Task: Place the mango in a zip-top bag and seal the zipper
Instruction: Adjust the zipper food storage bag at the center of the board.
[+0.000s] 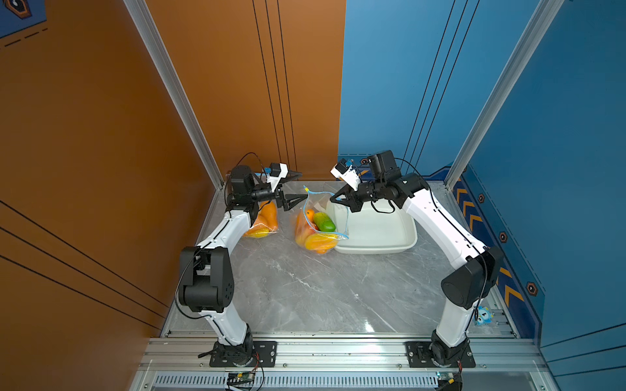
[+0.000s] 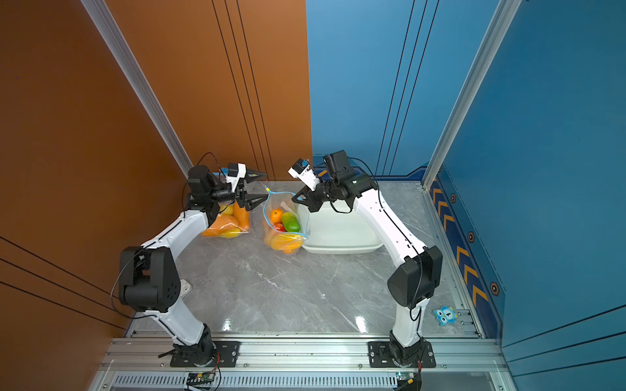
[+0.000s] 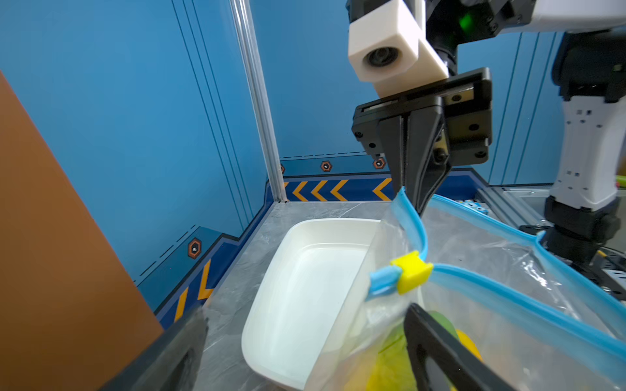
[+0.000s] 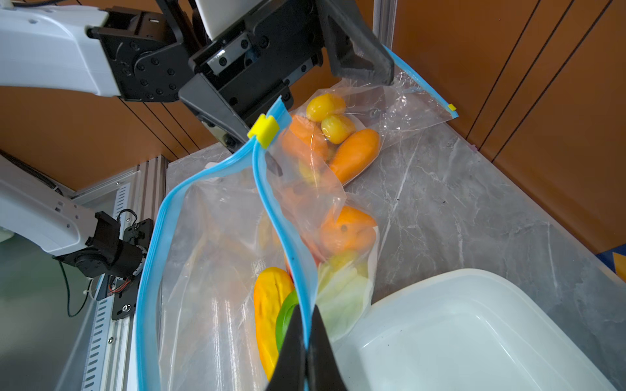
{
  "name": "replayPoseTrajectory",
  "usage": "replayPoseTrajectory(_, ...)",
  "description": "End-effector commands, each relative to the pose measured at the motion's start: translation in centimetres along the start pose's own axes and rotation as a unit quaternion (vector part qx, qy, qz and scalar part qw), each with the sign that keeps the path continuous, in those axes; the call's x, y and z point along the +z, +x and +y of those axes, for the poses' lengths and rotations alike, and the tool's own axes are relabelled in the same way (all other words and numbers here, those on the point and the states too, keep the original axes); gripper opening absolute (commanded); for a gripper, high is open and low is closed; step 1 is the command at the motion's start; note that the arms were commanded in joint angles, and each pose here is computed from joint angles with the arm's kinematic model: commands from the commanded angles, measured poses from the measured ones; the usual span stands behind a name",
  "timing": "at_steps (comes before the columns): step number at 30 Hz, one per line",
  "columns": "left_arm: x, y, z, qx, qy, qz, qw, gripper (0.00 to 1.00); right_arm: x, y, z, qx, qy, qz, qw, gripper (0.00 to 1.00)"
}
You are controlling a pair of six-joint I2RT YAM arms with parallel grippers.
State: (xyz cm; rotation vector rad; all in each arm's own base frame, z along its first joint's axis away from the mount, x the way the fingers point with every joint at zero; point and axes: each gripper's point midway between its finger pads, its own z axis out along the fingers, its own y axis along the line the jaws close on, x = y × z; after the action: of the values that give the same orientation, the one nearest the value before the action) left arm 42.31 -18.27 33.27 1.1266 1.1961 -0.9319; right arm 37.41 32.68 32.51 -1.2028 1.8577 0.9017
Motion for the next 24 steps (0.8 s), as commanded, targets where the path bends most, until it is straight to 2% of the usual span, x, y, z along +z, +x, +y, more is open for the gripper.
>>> replayPoseTrajectory(1,0.4,-1.0,-2.5,-0.008,0.083,-0.012,0.996,0.84,-0.3,0.0,0.4,-0.023,-0.025,-0.006,0.999,0.0)
replayPoseTrajectory(4,0.3,-0.9,-3.4,-0.012,0.097,-0.013,0.995,0.69,-0.3,-0.2,-0.7,-0.016,-0.019,-0.008,1.0,0.0)
replayPoseTrajectory(9,0.4,-0.7,-3.9,-0.02,0.099,-0.012,0.995,0.29,-0.1,-0.3,-1.6,-0.014,-0.015,-0.009,1.0,0.01)
replayPoseTrajectory(11,0.2,-0.7,-4.1,-0.02,0.097,-0.011,0.995,0.23,-0.1,-0.2,-2.1,-0.009,-0.011,-0.008,1.0,0.02)
replayPoseTrajectory(14,-0.2,-1.0,-4.5,-0.015,0.09,-0.011,0.996,0.07,-0.1,-0.4,-3.3,0.012,0.015,-0.005,1.0,0.09)
replayPoseTrajectory(15,-0.2,-1.2,-4.6,-0.013,0.086,-0.011,0.996,0.0,-0.3,-0.6,-3.5,0.018,0.024,-0.006,1.0,0.15)
replayPoseTrajectory(17,-0.3,-1.5,-4.8,-0.011,0.079,-0.011,0.997,0.0,-0.8,-1.3,-3.6,0.031,0.043,-0.009,0.999,0.23)
replayPoseTrajectory(18,-0.4,-1.6,-4.7,-0.012,0.069,-0.01,0.997,0.0,-1.1,-1.6,-3.3,0.033,0.054,-0.009,0.998,0.4)
replayPoseTrajectory(19,-0.5,-1.6,-4.5,-0.014,0.055,-0.008,0.998,0.0,-1.5,-1.8,-3.4,0.038,0.08,-0.006,0.996,0.52)
replayPoseTrajectory(21,-1.0,-1.8,-4.3,-0.015,0.023,-0.006,1.0,0.0,-2.5,-2.4,-3.1,0.042,0.13,-0.004,0.991,0.57)
replayPoseTrajectory(22,-1.3,-2.0,-4.2,-0.014,0.005,-0.004,1.0,0.0,-3.1,-2.9,-2.5,0.045,0.156,-0.006,0.987,0.71)
replayPoseTrajectory(24,-1.8,-2.7,-4.2,-0.006,-0.034,-0.003,0.999,0.0,-3.1,-3.7,-0.1,0.021,0.17,-0.005,0.985,0.77)
